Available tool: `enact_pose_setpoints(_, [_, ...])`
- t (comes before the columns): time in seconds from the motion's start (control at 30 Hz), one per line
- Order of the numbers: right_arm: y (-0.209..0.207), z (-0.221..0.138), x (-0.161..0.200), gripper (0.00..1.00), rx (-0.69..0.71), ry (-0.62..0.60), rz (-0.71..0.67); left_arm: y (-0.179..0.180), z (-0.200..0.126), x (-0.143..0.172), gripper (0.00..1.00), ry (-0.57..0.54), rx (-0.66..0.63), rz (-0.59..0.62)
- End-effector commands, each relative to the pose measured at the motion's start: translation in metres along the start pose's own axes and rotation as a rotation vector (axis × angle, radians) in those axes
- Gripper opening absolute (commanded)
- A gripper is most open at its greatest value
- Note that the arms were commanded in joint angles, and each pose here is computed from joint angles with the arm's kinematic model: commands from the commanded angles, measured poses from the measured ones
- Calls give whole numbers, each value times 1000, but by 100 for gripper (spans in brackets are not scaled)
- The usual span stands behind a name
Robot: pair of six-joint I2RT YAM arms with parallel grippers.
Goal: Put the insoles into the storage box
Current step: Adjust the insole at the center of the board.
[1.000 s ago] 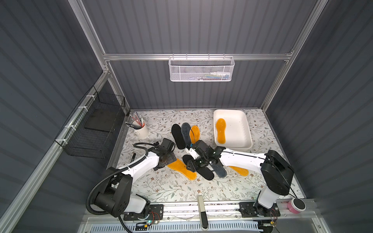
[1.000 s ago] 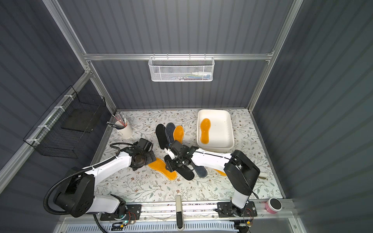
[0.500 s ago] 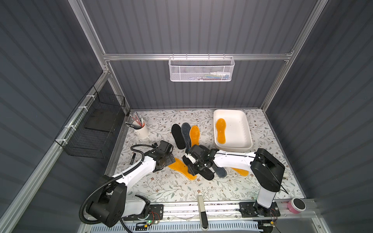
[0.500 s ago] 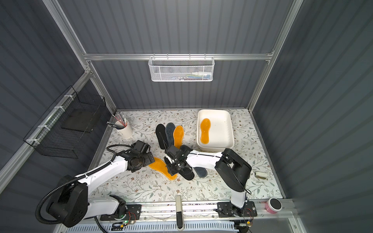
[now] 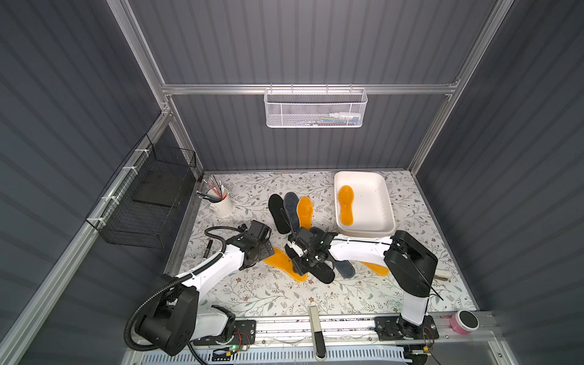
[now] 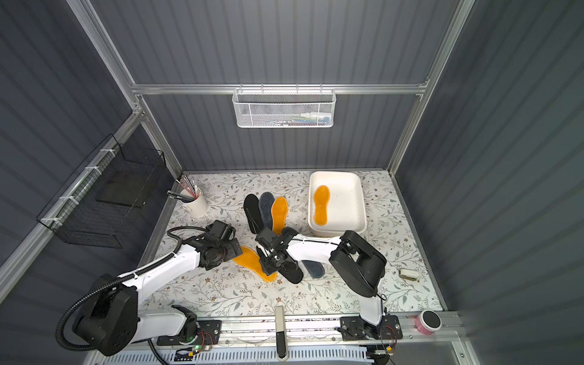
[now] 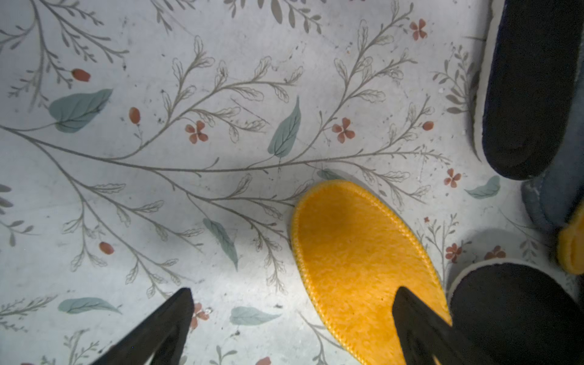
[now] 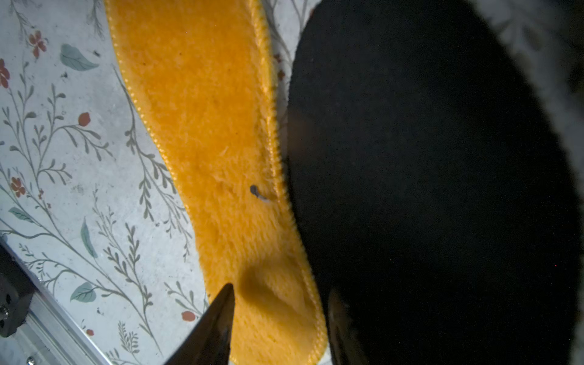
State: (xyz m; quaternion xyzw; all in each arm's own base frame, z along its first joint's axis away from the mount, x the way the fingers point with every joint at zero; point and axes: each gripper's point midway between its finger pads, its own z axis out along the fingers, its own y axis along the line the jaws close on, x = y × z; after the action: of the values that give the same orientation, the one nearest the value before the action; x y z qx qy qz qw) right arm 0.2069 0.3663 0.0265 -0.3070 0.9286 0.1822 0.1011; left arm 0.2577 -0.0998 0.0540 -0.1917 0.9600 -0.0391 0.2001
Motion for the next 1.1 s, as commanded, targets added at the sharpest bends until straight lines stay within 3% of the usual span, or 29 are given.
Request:
enact_pose_setpoints(0.0, [1,1,6,48,11,22,0,8,2,2,100,1,-23,12])
enact_pose_setpoints(0.33, [9,-6,8,49,-13,13,-19,16,2,4,100,-7,-43,12])
enact_pose_setpoints(0.67, [18,9,22,50,-35,95,-25,16,3,6,100,-5,-30,15])
enact_pose_setpoints(0.87, [48,12,33,50,-148,137,-85,20,2,5,100,-12,-36,11])
enact_pose_setpoints(1.07, [53,3,20,50,-116,58,-101,22,4,7,100,-8,-36,8])
